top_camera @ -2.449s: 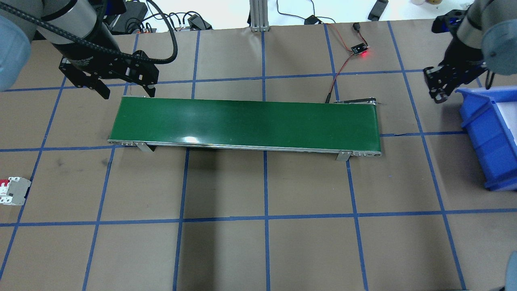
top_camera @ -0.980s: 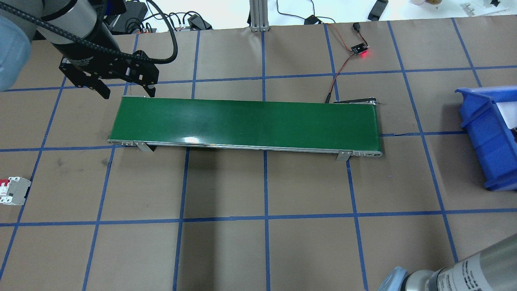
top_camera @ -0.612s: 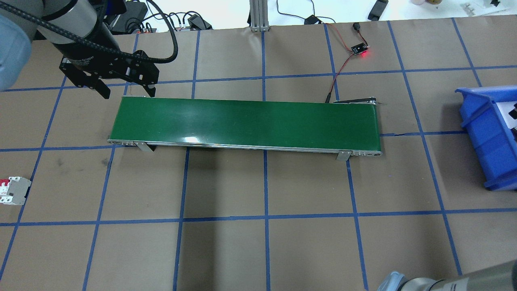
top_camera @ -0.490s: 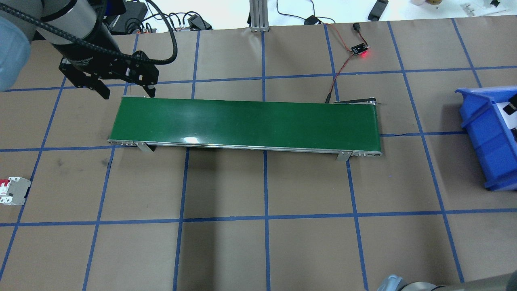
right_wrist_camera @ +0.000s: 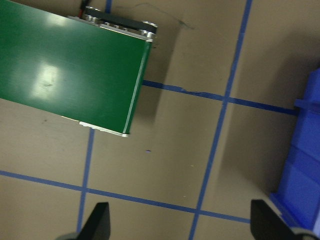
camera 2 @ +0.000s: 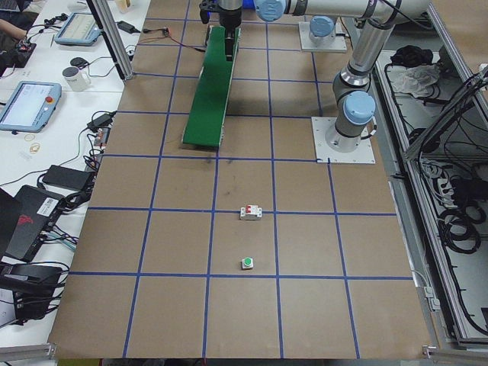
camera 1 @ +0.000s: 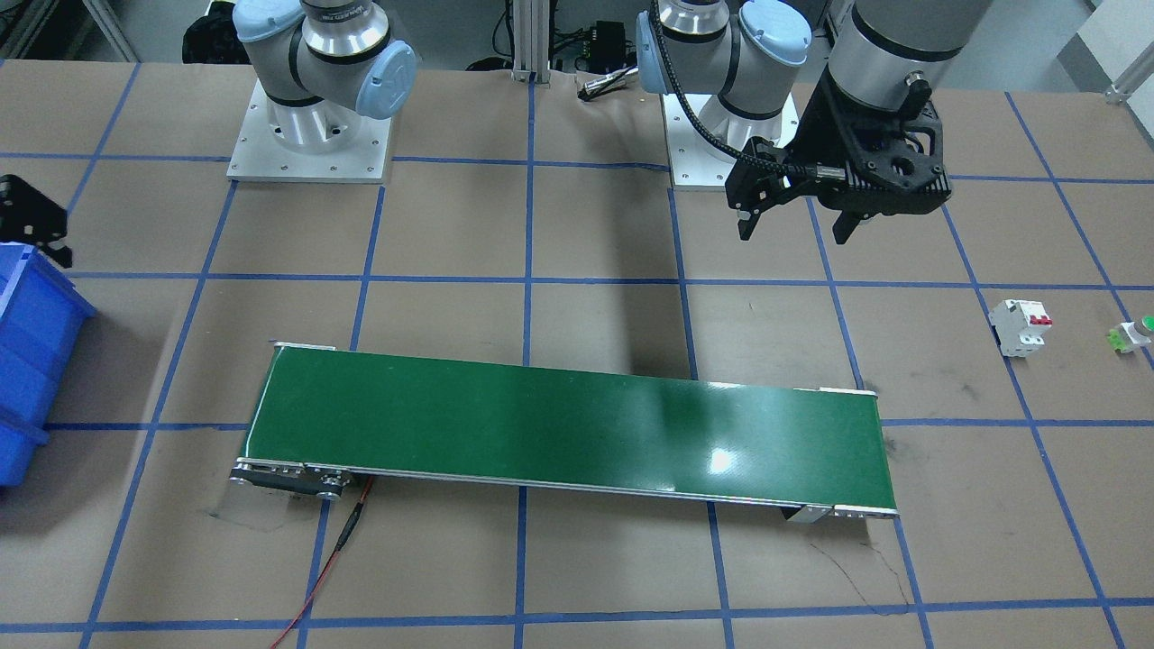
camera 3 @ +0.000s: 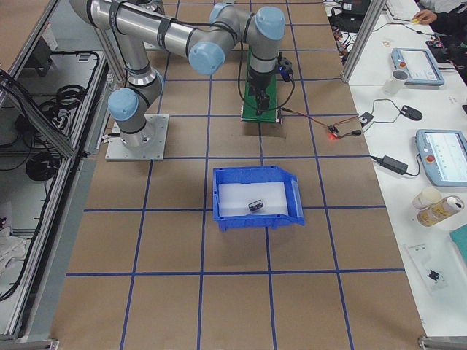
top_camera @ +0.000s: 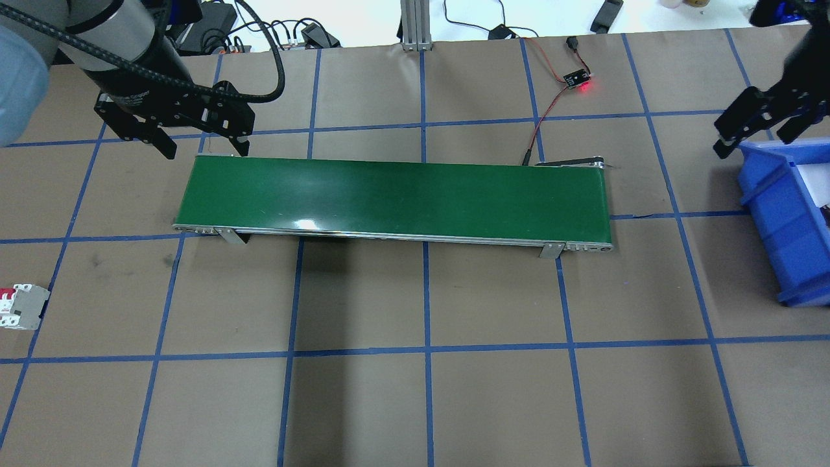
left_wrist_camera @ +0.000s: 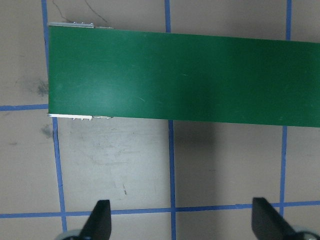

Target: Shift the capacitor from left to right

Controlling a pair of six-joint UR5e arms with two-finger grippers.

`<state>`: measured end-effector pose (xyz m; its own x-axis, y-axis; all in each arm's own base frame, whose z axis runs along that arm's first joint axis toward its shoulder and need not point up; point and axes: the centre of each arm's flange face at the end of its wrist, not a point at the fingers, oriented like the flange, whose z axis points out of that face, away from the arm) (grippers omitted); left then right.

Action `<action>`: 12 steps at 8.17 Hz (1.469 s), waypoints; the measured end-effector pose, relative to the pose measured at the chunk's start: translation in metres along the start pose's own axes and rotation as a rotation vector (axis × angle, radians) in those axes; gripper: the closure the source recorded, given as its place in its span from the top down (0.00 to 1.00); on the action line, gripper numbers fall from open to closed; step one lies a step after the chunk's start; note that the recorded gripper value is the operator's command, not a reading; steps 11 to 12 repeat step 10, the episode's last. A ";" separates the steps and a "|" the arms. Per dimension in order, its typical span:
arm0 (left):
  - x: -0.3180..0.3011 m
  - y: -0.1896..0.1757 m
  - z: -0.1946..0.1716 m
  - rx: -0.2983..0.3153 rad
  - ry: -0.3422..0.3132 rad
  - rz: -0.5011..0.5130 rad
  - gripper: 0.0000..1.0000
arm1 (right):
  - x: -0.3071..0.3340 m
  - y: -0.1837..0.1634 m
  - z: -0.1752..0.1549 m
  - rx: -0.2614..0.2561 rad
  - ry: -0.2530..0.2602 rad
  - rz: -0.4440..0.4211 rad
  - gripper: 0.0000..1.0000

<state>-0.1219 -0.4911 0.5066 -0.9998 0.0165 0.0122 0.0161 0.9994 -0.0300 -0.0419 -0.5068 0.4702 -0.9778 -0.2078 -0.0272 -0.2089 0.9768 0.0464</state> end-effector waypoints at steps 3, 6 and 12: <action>0.000 0.000 0.000 0.000 0.001 0.000 1.00 | -0.124 -0.009 -0.012 0.000 0.009 0.076 1.00; 0.000 0.000 0.000 0.000 0.001 0.000 1.00 | -0.204 -0.008 -0.011 0.010 0.011 0.151 1.00; 0.000 0.000 0.000 0.000 0.001 0.000 1.00 | -0.219 -0.008 -0.013 0.037 0.017 0.143 1.00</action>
